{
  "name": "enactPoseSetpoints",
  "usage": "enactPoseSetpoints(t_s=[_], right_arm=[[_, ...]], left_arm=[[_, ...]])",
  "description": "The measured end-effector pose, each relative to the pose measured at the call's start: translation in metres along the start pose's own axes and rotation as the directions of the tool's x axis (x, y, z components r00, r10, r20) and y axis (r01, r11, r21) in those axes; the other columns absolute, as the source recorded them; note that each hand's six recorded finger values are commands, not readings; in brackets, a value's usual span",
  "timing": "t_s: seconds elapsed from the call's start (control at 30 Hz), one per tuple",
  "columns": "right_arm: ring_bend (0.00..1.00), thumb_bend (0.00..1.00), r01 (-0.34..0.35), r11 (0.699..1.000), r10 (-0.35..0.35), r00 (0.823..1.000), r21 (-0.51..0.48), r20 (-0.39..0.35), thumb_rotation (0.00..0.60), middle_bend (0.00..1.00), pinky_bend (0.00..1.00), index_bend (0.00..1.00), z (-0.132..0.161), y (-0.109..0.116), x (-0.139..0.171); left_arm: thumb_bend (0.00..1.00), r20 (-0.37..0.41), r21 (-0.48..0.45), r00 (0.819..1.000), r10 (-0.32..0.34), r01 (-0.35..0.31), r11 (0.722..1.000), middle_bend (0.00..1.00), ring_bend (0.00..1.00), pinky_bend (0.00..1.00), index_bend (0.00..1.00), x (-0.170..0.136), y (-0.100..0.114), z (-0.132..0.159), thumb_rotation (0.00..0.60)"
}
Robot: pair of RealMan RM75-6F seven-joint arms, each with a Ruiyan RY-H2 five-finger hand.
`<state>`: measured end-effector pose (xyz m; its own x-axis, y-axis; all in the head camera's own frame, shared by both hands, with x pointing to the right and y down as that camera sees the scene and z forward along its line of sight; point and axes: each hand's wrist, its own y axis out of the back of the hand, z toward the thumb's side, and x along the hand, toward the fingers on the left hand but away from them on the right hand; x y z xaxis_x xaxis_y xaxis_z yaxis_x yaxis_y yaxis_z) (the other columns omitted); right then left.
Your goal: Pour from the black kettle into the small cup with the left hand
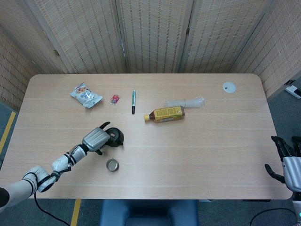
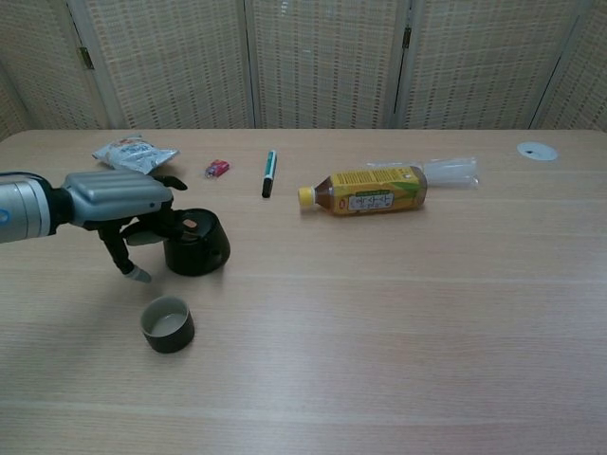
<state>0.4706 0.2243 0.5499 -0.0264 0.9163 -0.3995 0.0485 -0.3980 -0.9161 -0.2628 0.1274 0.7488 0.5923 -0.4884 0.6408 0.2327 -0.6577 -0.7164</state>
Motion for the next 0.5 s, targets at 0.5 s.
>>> enactPoseSetpoints(t_s=[0.5], right_arm=[[0.26,0.31,0.001,1.0,-0.001,1.0,-0.007,0.008,0.6,0.16,0.07,0.09,-0.004,-0.002,-0.001]], left_arm=[[0.15,0.002,-0.072,0.993,0.118,-0.118,0.99,1.0,0.87,0.16,0.99,0.004,0.027,-0.007,0.6]])
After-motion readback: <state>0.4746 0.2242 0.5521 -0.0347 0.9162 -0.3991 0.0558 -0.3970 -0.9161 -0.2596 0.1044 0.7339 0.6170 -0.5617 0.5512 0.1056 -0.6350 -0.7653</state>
